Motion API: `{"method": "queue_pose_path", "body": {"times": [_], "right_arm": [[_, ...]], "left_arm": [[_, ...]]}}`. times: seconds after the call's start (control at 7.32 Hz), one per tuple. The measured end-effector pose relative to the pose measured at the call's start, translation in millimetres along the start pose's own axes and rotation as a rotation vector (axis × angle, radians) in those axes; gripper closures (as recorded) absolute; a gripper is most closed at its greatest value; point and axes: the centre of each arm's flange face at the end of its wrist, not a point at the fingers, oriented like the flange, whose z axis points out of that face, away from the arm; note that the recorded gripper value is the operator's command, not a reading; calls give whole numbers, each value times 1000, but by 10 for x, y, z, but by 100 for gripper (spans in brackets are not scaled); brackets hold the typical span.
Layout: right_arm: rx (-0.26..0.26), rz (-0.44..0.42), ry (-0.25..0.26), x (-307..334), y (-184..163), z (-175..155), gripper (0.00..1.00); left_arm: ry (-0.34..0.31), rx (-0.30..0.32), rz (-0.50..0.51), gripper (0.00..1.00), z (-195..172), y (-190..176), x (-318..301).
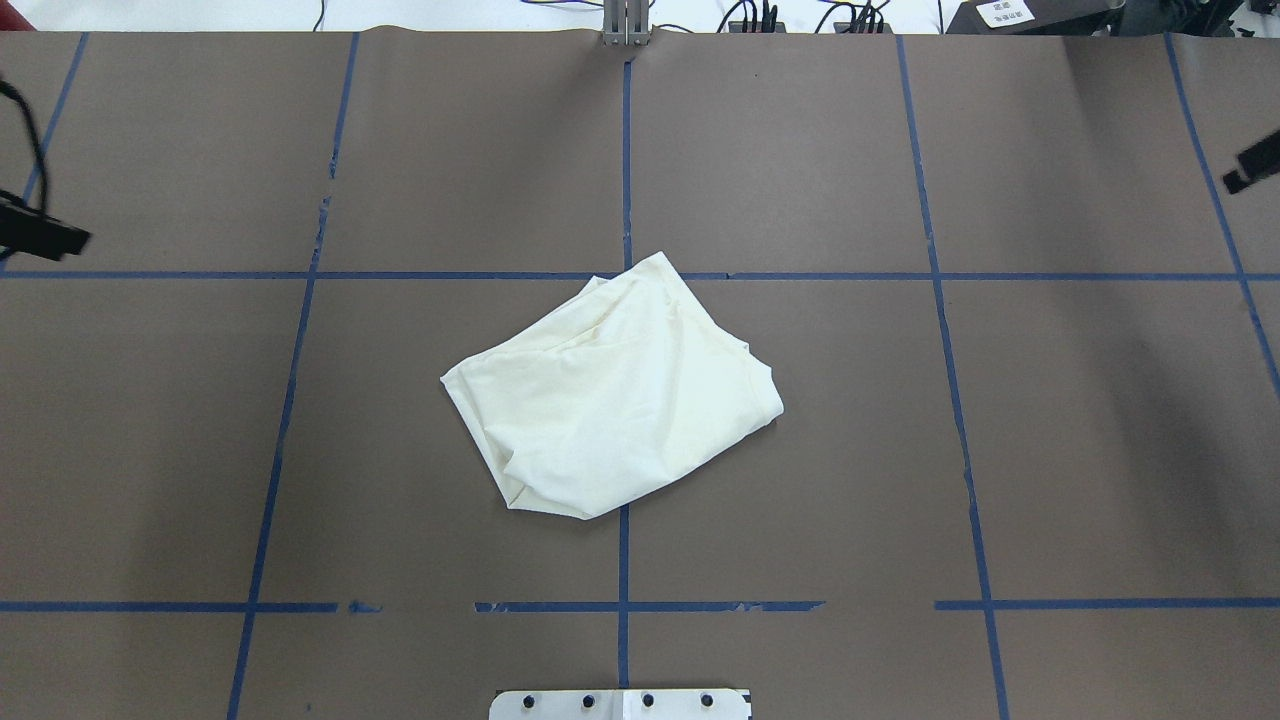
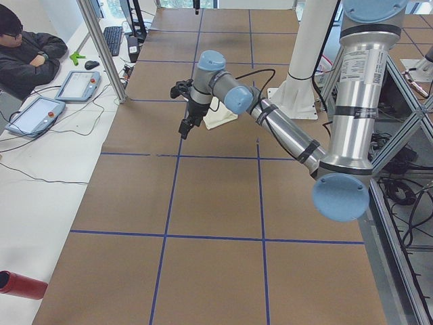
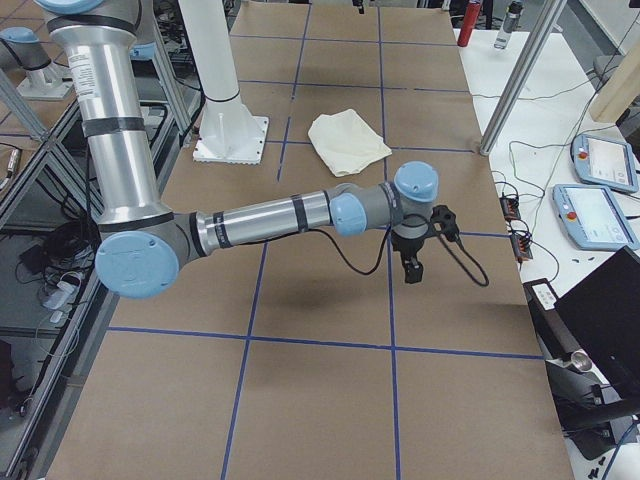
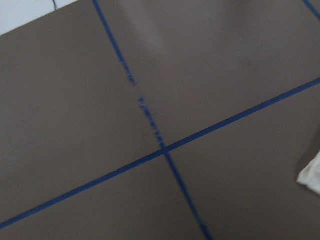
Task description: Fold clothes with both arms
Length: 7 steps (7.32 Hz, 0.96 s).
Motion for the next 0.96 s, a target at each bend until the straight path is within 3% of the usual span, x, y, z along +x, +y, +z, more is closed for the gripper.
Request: {"method": "queue_pose_path", "body": {"times": [0.27,0.41,0.68,0.96], "right_arm": [[-38,50,-9,613,1123,332,0],[-19,42,-9,753,1566,430,0],[56,-7,-22,819,1979,451,0],[74,-25,-37,814,2102,456,0]], "left_arm": [[21,-80,-90,0,88,621,-674],[14,-113,-149,0,195,840,-967],[2,-164,-185,0,318,1313,-1467],[15,-162,-193,0,310,1553,-1747]]}}
